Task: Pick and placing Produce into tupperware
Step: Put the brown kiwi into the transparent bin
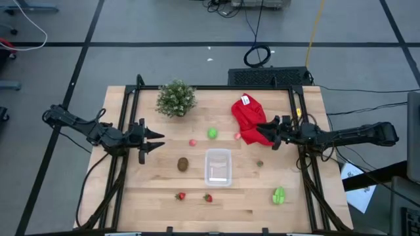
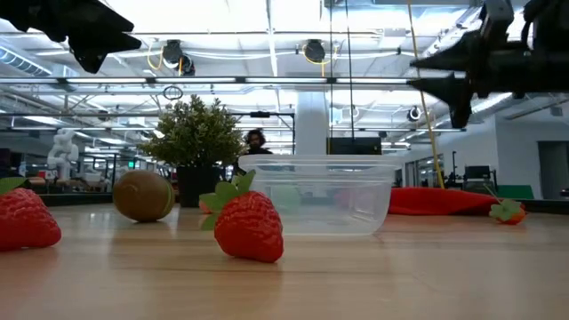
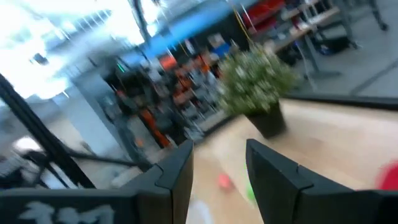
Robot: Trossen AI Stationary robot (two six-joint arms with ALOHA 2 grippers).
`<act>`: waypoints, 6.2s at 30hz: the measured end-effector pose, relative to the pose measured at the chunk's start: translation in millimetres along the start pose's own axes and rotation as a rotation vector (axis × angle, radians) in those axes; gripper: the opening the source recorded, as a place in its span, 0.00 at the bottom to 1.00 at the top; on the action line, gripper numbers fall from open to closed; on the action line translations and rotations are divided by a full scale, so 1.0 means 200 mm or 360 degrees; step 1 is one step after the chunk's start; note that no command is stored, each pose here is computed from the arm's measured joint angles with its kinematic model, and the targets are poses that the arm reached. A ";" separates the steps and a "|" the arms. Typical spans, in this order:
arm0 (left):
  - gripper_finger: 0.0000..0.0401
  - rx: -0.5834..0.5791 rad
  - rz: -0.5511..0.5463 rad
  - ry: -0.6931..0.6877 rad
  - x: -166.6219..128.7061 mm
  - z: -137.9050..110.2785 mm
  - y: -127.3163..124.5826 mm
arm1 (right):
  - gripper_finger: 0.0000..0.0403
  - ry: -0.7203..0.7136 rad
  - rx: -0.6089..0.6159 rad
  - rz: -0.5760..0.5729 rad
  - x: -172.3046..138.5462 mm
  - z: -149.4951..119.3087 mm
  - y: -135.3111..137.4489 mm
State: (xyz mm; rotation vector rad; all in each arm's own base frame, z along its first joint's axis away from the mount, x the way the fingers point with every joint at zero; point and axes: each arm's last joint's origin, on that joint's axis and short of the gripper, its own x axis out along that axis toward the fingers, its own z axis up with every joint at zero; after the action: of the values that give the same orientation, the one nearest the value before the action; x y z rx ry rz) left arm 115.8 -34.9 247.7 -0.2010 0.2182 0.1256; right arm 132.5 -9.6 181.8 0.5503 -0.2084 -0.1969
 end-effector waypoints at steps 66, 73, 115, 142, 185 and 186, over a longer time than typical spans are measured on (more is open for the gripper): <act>0.52 -0.1253 0.0755 0.1350 0.56 0.06 -0.18 | 0.50 -0.0083 -0.0666 0.0794 0.44 0.26 0.67; 0.70 -0.1344 0.0682 0.1310 0.61 0.06 -0.20 | 0.59 -0.0093 -0.0639 0.0855 0.41 0.25 0.70; 0.77 -0.1657 0.1008 0.1342 0.70 -0.06 -0.23 | 0.60 -0.0070 -0.0607 0.0881 0.38 0.27 0.72; 0.77 -0.1363 0.0676 0.1300 0.77 -0.04 -0.24 | 0.60 0.0004 -0.0621 0.0875 0.38 0.24 0.72; 0.77 -0.1464 0.1162 0.1292 0.81 -0.16 -0.14 | 0.60 0.0092 -0.0626 0.0932 0.35 0.20 0.75; 0.77 -0.1464 0.1162 0.1292 0.81 -0.16 -0.14 | 0.60 0.0095 -0.0628 0.0931 0.35 0.20 0.75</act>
State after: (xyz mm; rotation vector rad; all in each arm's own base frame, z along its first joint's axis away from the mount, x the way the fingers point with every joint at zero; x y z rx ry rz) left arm 271.3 -52.7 186.1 -1.0914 1.0404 0.8805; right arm 209.2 78.2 305.7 0.0878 -0.2562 0.3427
